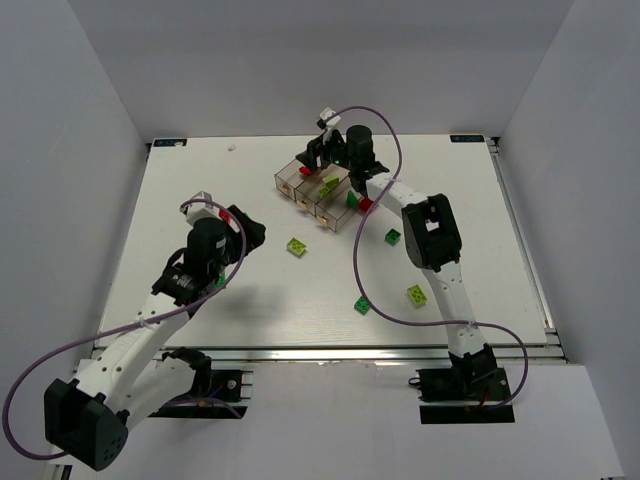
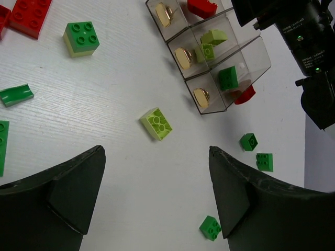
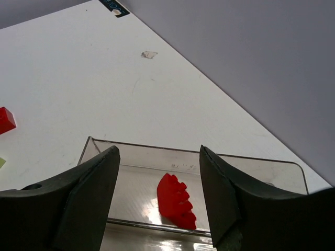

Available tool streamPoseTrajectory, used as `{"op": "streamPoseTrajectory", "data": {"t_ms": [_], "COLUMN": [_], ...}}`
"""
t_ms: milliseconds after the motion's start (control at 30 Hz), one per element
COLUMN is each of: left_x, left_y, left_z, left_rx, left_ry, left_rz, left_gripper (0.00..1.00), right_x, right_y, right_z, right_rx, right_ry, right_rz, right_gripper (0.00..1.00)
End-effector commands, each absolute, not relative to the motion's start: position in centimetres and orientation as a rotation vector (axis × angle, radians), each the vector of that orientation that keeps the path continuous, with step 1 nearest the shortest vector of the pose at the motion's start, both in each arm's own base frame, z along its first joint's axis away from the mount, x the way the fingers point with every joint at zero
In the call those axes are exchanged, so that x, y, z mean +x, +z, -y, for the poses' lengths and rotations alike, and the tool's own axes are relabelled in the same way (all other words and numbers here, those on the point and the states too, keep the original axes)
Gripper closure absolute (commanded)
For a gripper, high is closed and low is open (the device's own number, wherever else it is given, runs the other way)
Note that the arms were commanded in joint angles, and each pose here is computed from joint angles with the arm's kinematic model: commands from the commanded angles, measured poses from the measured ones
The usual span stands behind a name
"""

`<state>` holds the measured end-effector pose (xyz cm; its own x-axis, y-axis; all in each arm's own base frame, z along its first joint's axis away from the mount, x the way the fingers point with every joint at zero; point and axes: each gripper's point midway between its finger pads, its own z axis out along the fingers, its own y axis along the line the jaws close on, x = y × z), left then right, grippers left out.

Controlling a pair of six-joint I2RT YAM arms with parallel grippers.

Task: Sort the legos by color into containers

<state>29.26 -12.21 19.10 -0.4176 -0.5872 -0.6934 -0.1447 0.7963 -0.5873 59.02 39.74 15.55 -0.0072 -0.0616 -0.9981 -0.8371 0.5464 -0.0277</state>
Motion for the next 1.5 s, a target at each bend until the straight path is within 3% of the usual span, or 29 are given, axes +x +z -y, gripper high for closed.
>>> {"op": "streamPoseTrajectory", "data": {"t_ms": [0,200,267,367,400,467,500,600,633,700,767,867,1000,1467], "left_x": [30.4,31.7,32.0,32.7,33.4,34.1,34.9,37.0,37.4,39.5,40.6,42.9,45.2,48.0], "left_y": [20.4,20.8,21.1,20.2,20.3,18.0,18.0,16.5,15.9,15.0,14.2,12.8,10.2,5.6], "left_z": [12.0,11.9,11.7,10.5,8.9,8.2,6.6,5.3,4.9,4.2,3.4,2.1,0.9,0.8], "left_rx": [-0.527,-0.503,-0.486,-0.482,-0.526,-0.514,-0.549,-0.501,-0.49,-0.45,-0.416,-0.383,-0.312,-0.154], "left_ry": [-0.489,-0.444,-0.433,-0.404,-0.382,-0.392,-0.376,-0.347,-0.324,-0.256,-0.179,-0.063,0.059,0.101], "left_rz": [-1.98,-2.0,-2.001,-2.05,-2.051,-2.155,-2.156,-2.246,-2.282,-2.338,-2.382,-2.423,-2.489,-2.61], "left_gripper": [0.1,0.16,0.21,0.48,0.61,0.71,0.73,0.7,0.55,0.45,0.4,0.35,0.33,0.35], "right_x": [58.3,55.5,53.9,50.8,49.6,47.2,45.9,41.8,40.7,38.6,37.4,36.1,34.8,33.7], "right_y": [20.9,24.3,25.8,26.5,25.7,27.3,27.0,26.5,25.6,25.0,24.2,23.3,22.4,21.9], "right_z": [-39.5,-38.4,-37.4,-36.0,-35.6,-34.0,-33.4,-31.2,-30.7,-29.4,-28.3,-26.8,-25.4,-25.0], "right_rx": [-0.826,-0.91,-0.976,-1.099,-1.132,-1.163,-1.192,-1.255,-1.271,-1.308,-1.309,-1.292,-1.262,-1.216], "right_ry": [0.733,0.756,0.742,0.743,0.771,0.79,0.825,0.908,0.93,0.934,0.928,0.931,0.934,0.97], "right_rz": [-1.35,-1.338,-1.36,-1.39,-1.412,-1.417,-1.429,-1.451,-1.478,-1.522,-1.576,-1.648,-1.693,-1.731], "right_gripper": [0.32,0.29,0.13,0.11,0.11,0.12,0.21,0.48,0.72,0.93,0.9,0.77,0.66,0.63]}}
